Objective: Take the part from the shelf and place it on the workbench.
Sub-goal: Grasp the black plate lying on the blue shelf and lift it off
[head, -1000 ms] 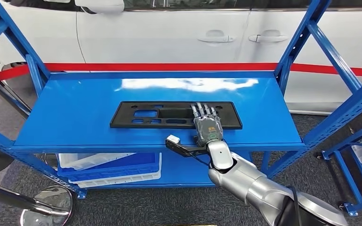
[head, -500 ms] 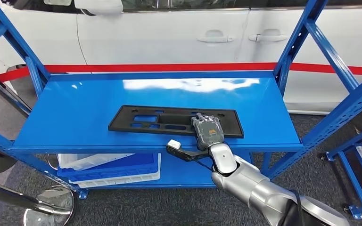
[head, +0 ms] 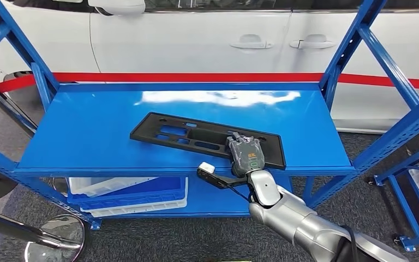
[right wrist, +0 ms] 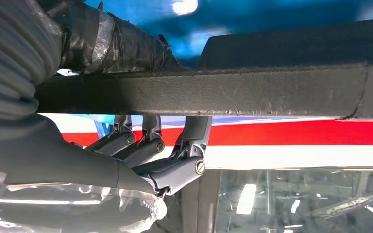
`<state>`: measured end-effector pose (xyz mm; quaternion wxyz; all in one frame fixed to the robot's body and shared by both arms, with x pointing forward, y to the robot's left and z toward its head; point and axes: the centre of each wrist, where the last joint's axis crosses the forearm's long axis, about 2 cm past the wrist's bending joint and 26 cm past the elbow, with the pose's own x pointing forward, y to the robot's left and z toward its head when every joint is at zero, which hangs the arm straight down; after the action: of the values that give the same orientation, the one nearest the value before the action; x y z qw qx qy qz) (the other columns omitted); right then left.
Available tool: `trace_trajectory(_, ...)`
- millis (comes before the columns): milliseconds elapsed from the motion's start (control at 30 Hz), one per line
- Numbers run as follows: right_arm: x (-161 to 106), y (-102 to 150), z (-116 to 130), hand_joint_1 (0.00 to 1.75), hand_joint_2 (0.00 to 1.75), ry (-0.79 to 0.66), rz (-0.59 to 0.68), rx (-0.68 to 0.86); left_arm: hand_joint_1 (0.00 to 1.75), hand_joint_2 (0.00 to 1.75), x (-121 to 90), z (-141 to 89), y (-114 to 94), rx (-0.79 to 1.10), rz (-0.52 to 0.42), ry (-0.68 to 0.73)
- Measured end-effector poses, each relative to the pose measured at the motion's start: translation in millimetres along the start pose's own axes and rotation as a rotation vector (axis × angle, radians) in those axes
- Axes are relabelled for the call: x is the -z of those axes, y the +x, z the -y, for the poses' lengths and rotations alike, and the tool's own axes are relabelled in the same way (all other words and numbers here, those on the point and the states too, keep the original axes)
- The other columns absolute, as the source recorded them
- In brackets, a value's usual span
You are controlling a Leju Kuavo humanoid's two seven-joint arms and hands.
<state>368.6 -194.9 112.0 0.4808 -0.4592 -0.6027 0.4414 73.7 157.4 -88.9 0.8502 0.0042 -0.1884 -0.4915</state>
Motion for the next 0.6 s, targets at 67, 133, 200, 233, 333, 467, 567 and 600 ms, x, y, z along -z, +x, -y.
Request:
trace_trajectory(67, -1, -2, 1, 1.75, 1.75, -0.003, 0.0, 0.005, 0.0, 0.0, 0, 0, 0, 0.0, 0.001, -0.002)
trace_trajectory(133, -3, -4, 0, 1.75, 1.75, 0.0, -0.003, 0.008, 0.0, 0.0, 0, 0, 0, 0.001, 0.0, -0.003)
trace_trajectory(200, -6, -5, -2, 1.75, 1.75, 0.003, -0.004, 0.011, 0.0, 0.0, 0, 0, 0, 0.001, 0.0, -0.006)
trace_trajectory(233, -6, -5, -1, 1.75, 1.75, 0.001, -0.004, 0.014, 0.0, 0.0, 0, 0, 0, 0.001, 0.0, -0.012)
trace_trajectory(333, -3, -5, 4, 1.75, 1.75, -0.031, 0.001, 0.044, 0.0, 1.31, 0, 0, 0, 0.013, -0.004, -0.049)
trace_trajectory(467, 1, 0, 20, 1.75, 1.75, -0.105, 0.033, 0.126, 0.0, 1.75, 1, -3, -2, 0.001, -0.005, -0.081)
trace_trajectory(567, 3, 11, 40, 1.75, 1.75, -0.169, 0.076, 0.216, 0.0, 1.75, 1, -6, -5, -0.019, 0.009, -0.083)
trace_trajectory(600, 2, 15, 47, 1.75, 1.75, -0.189, 0.093, 0.251, 0.0, 1.75, 1, -7, -6, -0.022, 0.015, -0.075)
